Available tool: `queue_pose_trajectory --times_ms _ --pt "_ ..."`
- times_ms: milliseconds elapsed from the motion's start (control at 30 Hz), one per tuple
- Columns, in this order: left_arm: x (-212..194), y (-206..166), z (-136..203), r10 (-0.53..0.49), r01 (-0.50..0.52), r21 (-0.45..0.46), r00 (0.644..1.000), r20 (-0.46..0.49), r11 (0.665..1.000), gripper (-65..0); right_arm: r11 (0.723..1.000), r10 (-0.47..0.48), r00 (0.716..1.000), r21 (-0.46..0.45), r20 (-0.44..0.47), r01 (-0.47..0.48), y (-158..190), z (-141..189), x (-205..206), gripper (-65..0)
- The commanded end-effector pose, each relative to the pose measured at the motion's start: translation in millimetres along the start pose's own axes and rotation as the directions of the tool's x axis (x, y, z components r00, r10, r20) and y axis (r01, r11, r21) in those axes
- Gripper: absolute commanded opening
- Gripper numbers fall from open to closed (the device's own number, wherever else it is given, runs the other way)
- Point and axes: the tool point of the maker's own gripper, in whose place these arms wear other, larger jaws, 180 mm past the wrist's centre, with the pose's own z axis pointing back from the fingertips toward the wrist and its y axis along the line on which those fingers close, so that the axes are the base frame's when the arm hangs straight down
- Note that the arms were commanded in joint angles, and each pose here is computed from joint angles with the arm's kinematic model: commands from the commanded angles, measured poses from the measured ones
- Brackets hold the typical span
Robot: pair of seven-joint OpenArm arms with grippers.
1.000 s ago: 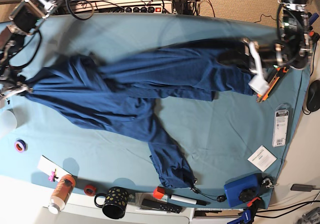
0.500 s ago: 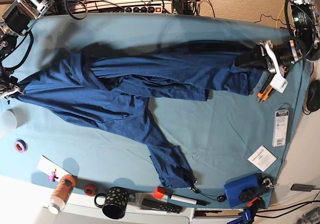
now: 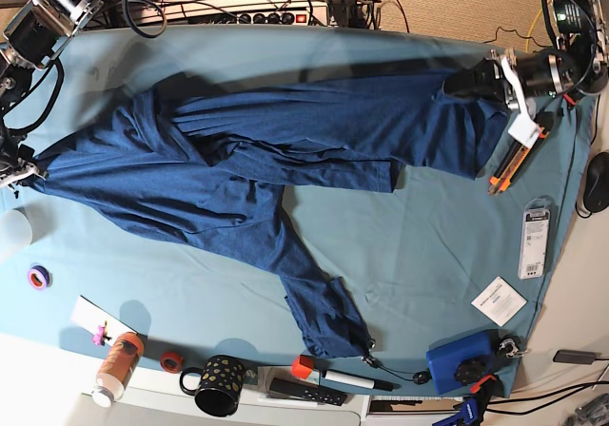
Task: Layout the t-shirt on the table in an organized manner, then fold the t-shirt properly
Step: 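Spread the shirt by pulling both grippers apart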
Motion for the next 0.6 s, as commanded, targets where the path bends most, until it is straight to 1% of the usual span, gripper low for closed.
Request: queue_pose_trajectory --times_ms 0,200,333,433,567 --pt "3.6 -1.0 6.8 -0.018 0.018 0.005 1.0 -0.002 1.0 -65.0 0.999 0.017 0.997 -0.032 0.076 -0.015 -10.6 11.6 27.1 -65.0" --pt "-3.7 -1.4 7.1 -0.003 0.003 0.005 1.0 -0.012 1.0 -65.0 0.999 0.015 0.999 -0.029 0.045 -0.014 -10.1 11.1 21.3 -65.0" --pt "1.5 -2.2 7.1 -0.032 0.032 0.0 0.999 0.013 0.999 -65.0 1.0 0.013 1.0 -0.022 0.022 -0.012 -9.0 10.8 16.4 -65.0" --pt "4.1 -2.1 7.1 -0.036 0.036 0.0 0.999 0.02 0.999 -65.0 0.999 0.034 0.999 -0.013 0.019 -0.033 -7.3 10.8 16.0 -65.0" --pt "3.6 -2.1 7.2 -0.036 0.036 0.0 0.999 0.018 0.999 -65.0 0.999 0.036 0.999 -0.012 0.019 -0.036 -7.2 10.8 16.1 -65.0"
